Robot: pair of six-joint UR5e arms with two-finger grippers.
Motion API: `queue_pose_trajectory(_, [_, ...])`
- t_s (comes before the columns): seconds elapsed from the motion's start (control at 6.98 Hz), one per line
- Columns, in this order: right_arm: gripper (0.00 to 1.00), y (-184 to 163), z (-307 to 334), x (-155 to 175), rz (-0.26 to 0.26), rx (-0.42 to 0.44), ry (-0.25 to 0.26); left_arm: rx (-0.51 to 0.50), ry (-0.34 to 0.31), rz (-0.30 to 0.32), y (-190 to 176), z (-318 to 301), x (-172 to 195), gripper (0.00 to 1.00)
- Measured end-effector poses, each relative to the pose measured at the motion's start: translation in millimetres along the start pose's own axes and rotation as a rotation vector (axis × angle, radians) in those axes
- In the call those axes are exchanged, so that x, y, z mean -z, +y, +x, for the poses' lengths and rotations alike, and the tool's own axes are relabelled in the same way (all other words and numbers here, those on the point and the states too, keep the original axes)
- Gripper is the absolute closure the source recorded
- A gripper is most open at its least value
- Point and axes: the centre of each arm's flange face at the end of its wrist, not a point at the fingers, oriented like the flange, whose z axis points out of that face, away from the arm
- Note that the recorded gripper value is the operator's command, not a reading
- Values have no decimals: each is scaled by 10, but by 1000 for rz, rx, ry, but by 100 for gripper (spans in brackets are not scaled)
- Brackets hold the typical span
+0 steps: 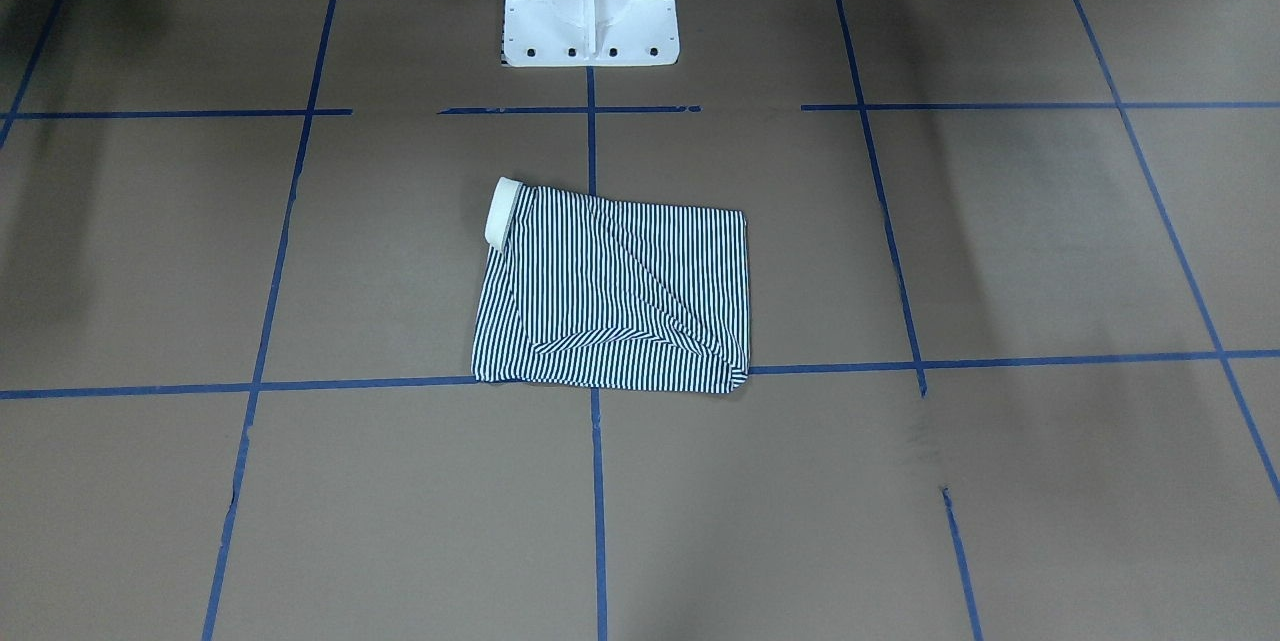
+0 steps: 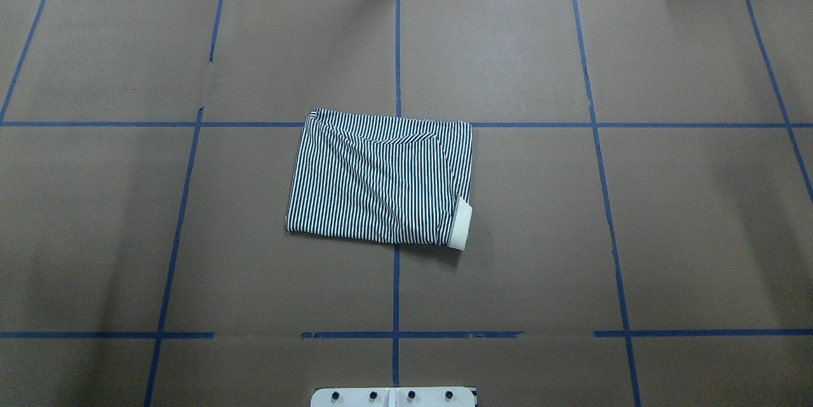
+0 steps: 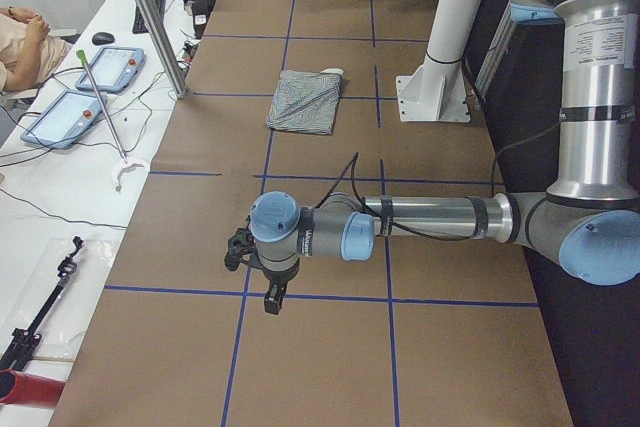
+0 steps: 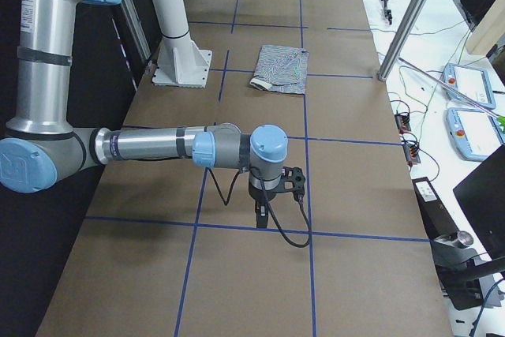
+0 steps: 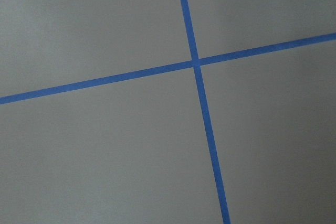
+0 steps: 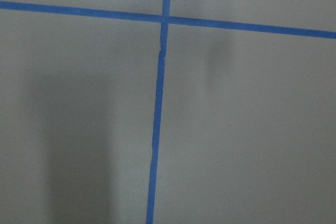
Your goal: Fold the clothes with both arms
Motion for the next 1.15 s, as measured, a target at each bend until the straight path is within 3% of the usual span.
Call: queue_pose_trajectory(1.15, [0,34,23,-35,1,2,4,14,0,-16,101,-45,-61,0])
